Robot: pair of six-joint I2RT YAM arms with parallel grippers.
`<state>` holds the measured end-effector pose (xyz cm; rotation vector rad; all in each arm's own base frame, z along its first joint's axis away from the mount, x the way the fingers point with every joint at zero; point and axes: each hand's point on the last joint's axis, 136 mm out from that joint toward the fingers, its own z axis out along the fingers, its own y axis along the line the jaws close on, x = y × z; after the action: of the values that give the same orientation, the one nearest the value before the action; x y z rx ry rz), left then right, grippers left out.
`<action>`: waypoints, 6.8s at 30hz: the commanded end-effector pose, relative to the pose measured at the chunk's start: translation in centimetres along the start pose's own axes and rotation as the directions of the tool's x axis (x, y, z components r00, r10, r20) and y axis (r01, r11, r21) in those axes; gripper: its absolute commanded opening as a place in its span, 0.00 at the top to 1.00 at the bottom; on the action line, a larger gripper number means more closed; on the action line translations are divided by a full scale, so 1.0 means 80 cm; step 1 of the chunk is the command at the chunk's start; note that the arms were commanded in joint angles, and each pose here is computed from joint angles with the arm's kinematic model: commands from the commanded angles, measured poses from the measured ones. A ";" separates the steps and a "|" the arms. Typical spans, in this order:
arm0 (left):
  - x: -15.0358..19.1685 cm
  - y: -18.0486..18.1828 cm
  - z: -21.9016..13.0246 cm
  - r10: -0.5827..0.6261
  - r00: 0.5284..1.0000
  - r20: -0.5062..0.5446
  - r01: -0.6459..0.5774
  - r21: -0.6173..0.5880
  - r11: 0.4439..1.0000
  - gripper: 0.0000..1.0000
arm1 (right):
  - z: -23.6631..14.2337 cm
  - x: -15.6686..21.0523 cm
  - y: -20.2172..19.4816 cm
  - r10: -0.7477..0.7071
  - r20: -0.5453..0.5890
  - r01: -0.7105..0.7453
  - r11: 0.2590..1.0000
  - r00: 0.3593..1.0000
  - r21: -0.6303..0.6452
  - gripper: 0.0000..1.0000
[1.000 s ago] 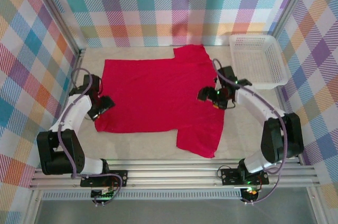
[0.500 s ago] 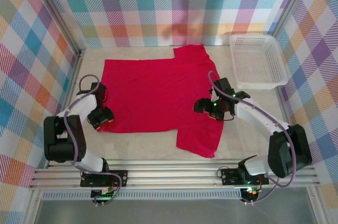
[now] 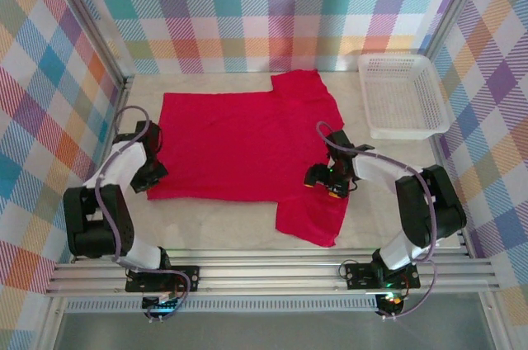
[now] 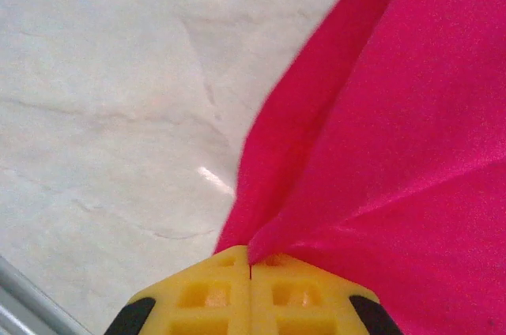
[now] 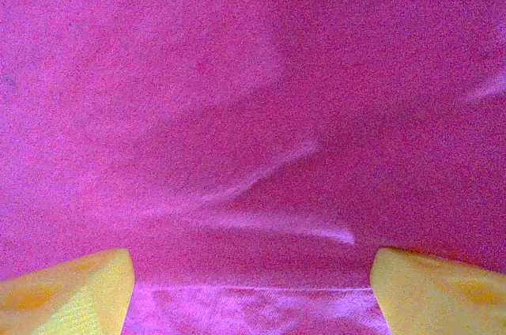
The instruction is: Fold the inside-out t-shirt
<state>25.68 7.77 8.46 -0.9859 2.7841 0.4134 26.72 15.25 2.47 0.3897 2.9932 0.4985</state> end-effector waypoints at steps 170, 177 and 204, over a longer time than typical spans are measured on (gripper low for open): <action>-0.102 -0.051 -0.029 -0.107 0.994 -0.039 0.113 0.215 0.970 1.00 | -0.159 -0.074 0.062 -0.124 0.223 0.118 0.992 0.967 0.043 1.00; -0.151 -0.082 -0.002 -0.077 0.994 -0.073 0.089 0.183 0.979 1.00 | -0.131 -0.149 0.083 -0.118 0.205 0.108 0.992 0.972 0.059 1.00; -0.238 -0.109 -0.030 -0.014 0.999 0.029 0.009 0.178 0.984 0.33 | -0.085 -0.242 0.109 -0.050 0.128 0.049 0.999 0.991 0.013 0.57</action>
<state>46.67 11.04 8.81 -0.9766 2.7942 0.1188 47.36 16.04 9.99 0.3524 2.8798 0.4052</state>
